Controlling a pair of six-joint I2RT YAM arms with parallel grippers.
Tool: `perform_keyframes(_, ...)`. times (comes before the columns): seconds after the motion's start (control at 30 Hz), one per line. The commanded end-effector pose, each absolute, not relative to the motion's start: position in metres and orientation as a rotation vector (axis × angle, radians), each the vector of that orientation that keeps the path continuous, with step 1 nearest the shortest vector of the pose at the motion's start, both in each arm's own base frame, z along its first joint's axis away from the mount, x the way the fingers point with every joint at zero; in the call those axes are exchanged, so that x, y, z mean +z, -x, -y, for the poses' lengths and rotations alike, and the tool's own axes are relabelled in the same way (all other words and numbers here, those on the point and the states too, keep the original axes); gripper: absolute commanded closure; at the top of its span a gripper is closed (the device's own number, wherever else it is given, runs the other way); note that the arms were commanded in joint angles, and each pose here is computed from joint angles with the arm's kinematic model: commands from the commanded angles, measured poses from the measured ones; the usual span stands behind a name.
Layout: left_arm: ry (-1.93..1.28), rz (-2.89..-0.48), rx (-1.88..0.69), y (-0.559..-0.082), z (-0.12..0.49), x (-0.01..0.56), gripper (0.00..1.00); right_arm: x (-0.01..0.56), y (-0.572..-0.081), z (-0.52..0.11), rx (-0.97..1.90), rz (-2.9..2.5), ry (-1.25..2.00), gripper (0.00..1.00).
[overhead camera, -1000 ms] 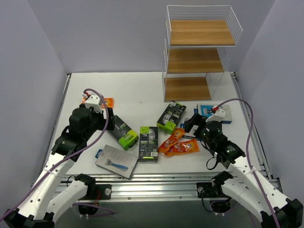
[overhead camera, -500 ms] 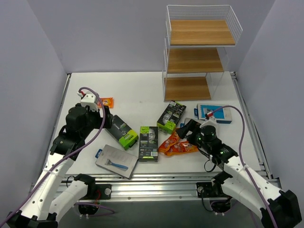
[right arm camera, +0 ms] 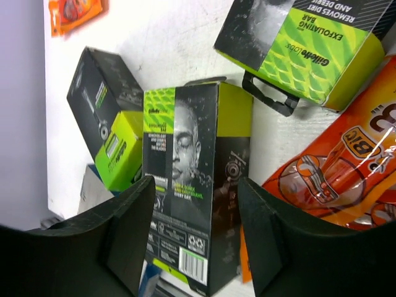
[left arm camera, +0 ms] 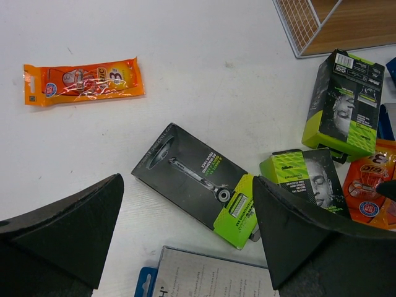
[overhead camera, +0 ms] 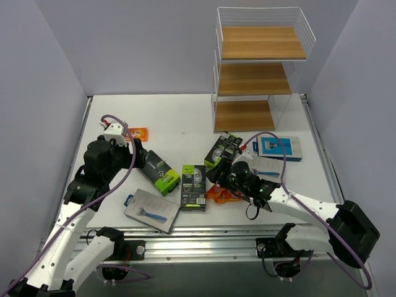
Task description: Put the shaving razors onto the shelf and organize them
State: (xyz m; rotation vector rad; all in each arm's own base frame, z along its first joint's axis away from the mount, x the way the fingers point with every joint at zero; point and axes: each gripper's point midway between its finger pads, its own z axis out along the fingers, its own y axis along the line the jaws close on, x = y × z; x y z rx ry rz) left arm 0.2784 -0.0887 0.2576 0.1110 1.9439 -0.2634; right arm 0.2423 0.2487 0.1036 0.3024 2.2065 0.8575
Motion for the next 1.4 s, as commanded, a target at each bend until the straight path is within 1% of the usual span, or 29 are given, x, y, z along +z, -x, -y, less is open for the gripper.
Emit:
perform_keyframes(0.0, -0.106, -1.858, -0.307, -0.277, 0.092, 0.287, 0.06, 0.112, -0.265, -0.249, 0.877, -2.078, -0.526, 0.49)
perform_keyframes(0.07, -0.108, -1.855, -0.314, -0.277, 0.093, 0.288, 0.06, 0.111, -0.267, -0.251, 0.902, -2.062, -0.585, 0.52)
perform_keyframes(0.2, -0.11, -1.857, -0.322, -0.277, 0.094, 0.288, 0.06, 0.106, -0.268, -0.244, 0.845, -2.058, -0.634, 0.54)
perform_keyframes(0.23, -0.112, -1.858, -0.33, -0.277, 0.095, 0.288, 0.06, 0.106, -0.269, -0.241, 0.835, -2.049, -0.651, 0.58)
perform_keyframes(0.27, -0.113, -1.86, -0.335, -0.276, 0.096, 0.288, 0.06, 0.104, -0.267, -0.239, 0.835, -2.05, -0.678, 0.6)
perform_keyframes(0.4, -0.115, -1.852, -0.357, -0.275, 0.099, 0.29, 0.06, 0.093, -0.265, -0.226, 0.809, -2.027, -0.777, 0.63)
perform_keyframes(0.73, -0.137, -1.833, -0.393, -0.269, 0.105, 0.295, 0.06, 0.062, -0.271, -0.233, 0.772, -2.058, -0.83, 0.63)
perform_keyframes(0.9, -0.144, -1.824, -0.396, -0.266, 0.105, 0.298, 0.06, 0.043, -0.274, -0.222, 0.707, -2.051, -0.896, 0.63)
perform_keyframes(0.97, -0.149, -1.825, -0.402, -0.266, 0.106, 0.298, 0.06, 0.041, -0.277, -0.217, 0.686, -2.035, -0.918, 0.61)
perform_keyframes(1.07, -0.162, -1.823, -0.419, -0.264, 0.11, 0.299, 0.06, 0.036, -0.282, -0.217, 0.686, -2.021, -0.939, 0.6)
perform_keyframes(1.37, -0.186, -1.827, -0.417, -0.261, 0.114, 0.297, 0.06, 0.014, -0.3, -0.216, 0.623, -2.006, -0.978, 0.62)
